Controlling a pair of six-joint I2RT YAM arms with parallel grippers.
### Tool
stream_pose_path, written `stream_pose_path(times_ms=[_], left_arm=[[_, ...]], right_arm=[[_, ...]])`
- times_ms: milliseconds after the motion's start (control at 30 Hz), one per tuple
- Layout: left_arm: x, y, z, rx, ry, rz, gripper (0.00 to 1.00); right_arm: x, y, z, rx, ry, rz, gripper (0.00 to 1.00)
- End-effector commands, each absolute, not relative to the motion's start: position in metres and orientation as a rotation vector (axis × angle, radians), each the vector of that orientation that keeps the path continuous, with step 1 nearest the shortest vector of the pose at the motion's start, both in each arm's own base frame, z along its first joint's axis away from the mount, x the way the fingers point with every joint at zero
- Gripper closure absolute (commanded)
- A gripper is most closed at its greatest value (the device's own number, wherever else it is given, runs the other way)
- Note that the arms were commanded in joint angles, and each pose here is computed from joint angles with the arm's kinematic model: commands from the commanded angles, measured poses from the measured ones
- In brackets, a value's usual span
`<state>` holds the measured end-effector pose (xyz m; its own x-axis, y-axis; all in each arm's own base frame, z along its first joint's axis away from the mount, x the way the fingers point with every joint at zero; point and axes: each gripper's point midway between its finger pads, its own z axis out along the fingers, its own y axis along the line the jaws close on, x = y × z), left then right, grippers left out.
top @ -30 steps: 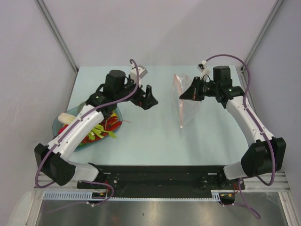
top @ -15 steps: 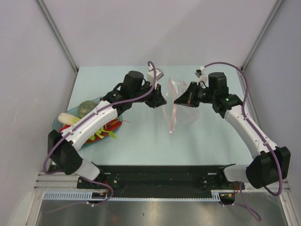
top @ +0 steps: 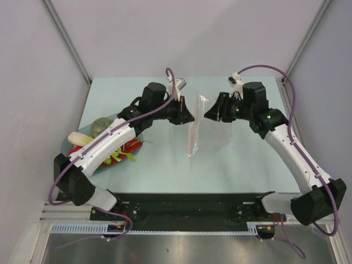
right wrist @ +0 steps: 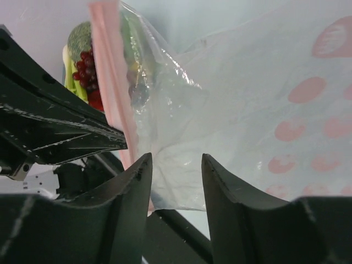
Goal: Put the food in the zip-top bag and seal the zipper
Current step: Open the zipper of the food storage bag.
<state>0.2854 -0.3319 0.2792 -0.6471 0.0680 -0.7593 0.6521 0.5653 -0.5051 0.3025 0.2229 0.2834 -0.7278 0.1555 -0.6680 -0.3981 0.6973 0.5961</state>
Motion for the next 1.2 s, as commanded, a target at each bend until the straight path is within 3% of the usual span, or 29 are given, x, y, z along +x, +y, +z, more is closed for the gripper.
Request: stream_pose_path(times_ms=[0, 400, 767, 933, 1000, 1167], left_arm=[[0.295, -0.325, 0.303, 0.378, 2.087, -1.048, 1.0], [0.301, -0.329, 0.306, 0.314, 2.1, -1.078, 1.0], [0.297, -0.332, 0.311, 0.33, 2.086, -1.129, 1.0], [0.295, -0.324, 0.312, 0.32, 2.08, -1.126, 1.0], [0.3, -0.313, 0.307, 0.295, 2.091, -1.084, 1.0], [0.309, -0.259, 0.29, 0.346, 2.096, -0.783, 0.99]], right_arm=[[0.312, 0.208, 0.315, -0.143, 2.088, 0.871, 0.57], [0.293, 0.259, 0.311, -0.317, 2.084, 0.986, 0.63], [0.296, 0.28, 0.297, -0.404, 2.089, 0.921, 0.66], [0.307, 0.271, 0.284, -0.397, 2.11, 0.81, 0.82], [0.309, 0.26, 0.286, -0.409, 2.106, 0.759, 1.0], [0.299, 0.224, 0.328, -0.463, 2.006, 0.83, 1.0]])
